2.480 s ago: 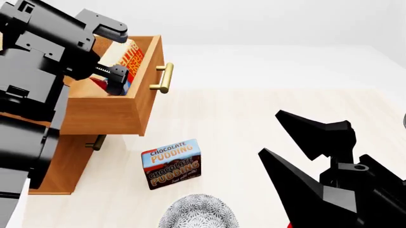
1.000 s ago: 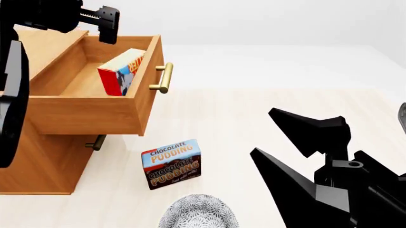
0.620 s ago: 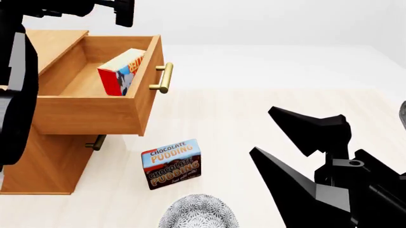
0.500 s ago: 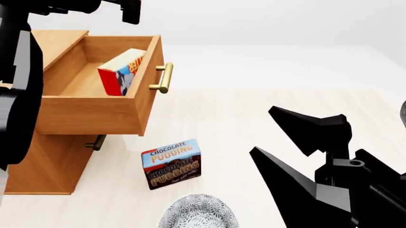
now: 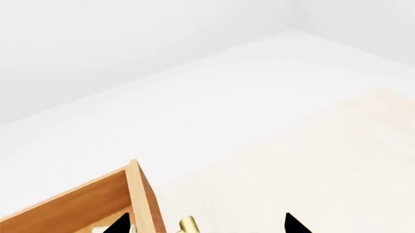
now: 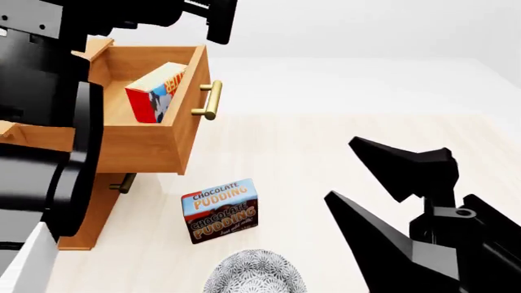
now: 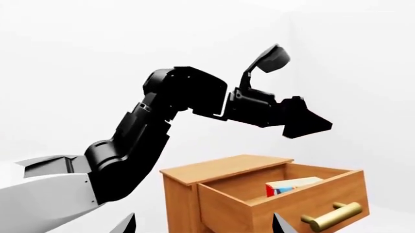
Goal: Put the butter at the front in the top drawer of the cabinet and close it.
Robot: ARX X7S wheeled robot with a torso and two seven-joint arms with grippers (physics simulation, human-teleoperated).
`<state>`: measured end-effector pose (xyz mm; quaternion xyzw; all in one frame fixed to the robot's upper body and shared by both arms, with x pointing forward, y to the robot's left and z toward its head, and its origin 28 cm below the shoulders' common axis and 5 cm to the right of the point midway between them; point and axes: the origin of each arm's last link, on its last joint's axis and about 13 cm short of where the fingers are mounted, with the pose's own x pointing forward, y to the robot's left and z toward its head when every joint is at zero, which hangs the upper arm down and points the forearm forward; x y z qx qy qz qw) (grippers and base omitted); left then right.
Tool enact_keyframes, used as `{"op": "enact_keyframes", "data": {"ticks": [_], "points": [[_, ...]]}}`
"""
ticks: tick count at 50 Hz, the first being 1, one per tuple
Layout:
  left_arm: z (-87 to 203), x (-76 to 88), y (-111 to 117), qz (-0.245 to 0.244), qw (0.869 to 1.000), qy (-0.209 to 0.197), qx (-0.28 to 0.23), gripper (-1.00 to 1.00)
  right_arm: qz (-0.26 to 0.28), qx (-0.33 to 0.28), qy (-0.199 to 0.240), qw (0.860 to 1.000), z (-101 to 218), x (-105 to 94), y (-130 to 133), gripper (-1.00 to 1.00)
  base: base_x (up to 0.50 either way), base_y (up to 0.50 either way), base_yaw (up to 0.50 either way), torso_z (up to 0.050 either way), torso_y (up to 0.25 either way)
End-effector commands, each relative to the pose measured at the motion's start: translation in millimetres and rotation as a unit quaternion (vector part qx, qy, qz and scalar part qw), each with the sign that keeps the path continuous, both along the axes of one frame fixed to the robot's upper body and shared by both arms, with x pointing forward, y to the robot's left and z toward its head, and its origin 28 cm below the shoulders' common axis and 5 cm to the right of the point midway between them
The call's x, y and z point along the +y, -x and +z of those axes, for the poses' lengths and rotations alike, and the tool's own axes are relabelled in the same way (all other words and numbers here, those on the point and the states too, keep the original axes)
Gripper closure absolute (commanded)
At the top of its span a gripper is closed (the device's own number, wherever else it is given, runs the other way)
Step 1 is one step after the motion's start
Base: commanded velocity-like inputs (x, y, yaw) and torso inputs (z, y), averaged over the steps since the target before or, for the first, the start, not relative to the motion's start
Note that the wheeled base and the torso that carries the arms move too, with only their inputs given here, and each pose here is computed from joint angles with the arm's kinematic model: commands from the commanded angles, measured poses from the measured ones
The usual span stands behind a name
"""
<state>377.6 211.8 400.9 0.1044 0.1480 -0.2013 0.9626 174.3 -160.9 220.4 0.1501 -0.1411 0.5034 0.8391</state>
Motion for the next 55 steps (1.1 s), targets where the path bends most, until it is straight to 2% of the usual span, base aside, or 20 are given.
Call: {"op": "enact_keyframes", "data": {"ticks": [1, 23, 42, 55], "points": [[-10.3, -25.1, 16.3, -0.044, 0.999, -0.004, 0.007, -1.0, -0.004, -0.002, 0.0, 1.0, 0.9, -1.9, 3.2, -1.0, 0.0, 0.0, 0.0, 0.0, 0.0], [-46.8, -69.3, 48.0, -0.117, 0.991, -0.056, 0.039, -1.0, -0.012, -0.005, -0.001, 1.0, 1.2, -4.9, 10.3, -1.0, 0.0, 0.0, 0.0, 0.0, 0.0], [-92.8, -88.5, 46.6, -0.135, 0.983, -0.095, 0.08, -1.0, -0.021, -0.003, -0.005, 1.0, -2.6, -8.7, 16.0, -1.0, 0.0, 0.0, 0.0, 0.0, 0.0], [-126.7, -93.6, 37.0, -0.11, 0.982, -0.107, 0.112, -1.0, -0.022, 0.001, -0.005, 1.0, -5.1, -8.5, 15.7, -1.0, 0.0, 0.0, 0.0, 0.0, 0.0]]}}
